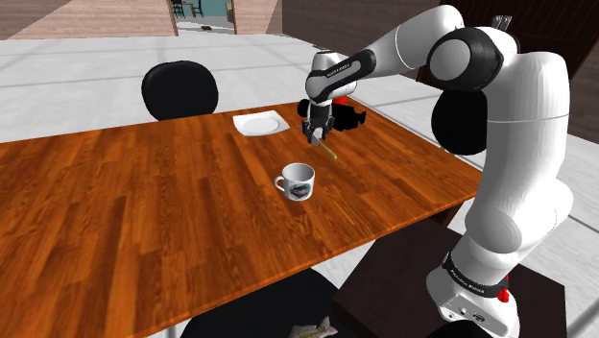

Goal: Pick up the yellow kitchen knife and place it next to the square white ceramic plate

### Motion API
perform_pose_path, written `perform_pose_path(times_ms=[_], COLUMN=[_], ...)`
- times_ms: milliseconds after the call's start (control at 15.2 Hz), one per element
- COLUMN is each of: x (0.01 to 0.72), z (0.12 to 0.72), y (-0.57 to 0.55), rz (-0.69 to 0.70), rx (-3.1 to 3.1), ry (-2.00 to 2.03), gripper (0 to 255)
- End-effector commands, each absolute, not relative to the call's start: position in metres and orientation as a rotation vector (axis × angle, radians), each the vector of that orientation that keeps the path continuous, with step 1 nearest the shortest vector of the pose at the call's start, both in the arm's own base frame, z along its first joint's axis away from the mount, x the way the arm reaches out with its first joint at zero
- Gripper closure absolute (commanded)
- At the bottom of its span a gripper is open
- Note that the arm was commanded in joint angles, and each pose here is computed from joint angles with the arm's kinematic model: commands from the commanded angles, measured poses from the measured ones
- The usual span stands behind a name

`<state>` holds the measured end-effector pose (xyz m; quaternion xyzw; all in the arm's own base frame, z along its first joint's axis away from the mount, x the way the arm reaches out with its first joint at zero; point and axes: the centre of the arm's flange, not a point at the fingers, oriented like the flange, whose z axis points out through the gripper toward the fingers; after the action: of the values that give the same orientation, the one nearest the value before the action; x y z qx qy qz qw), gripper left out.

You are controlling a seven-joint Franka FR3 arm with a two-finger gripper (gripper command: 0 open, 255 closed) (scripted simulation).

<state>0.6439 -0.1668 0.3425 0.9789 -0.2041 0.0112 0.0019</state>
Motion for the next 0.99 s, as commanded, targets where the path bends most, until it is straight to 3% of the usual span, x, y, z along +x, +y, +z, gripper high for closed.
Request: perform_pose_path(times_ms=[0,198,462,924], x=[0.644,0.644,0.643,0.643], z=[0.342,0.342,0.392,0.392], y=[-0.167,-0.167,-0.166,-0.166], rz=[0.033,0.033,0.033,0.033], rx=[3.071,3.071,3.071,3.071], ry=[-0.641,-0.641,-0.641,-0.641], gripper=[0,0,0,0])
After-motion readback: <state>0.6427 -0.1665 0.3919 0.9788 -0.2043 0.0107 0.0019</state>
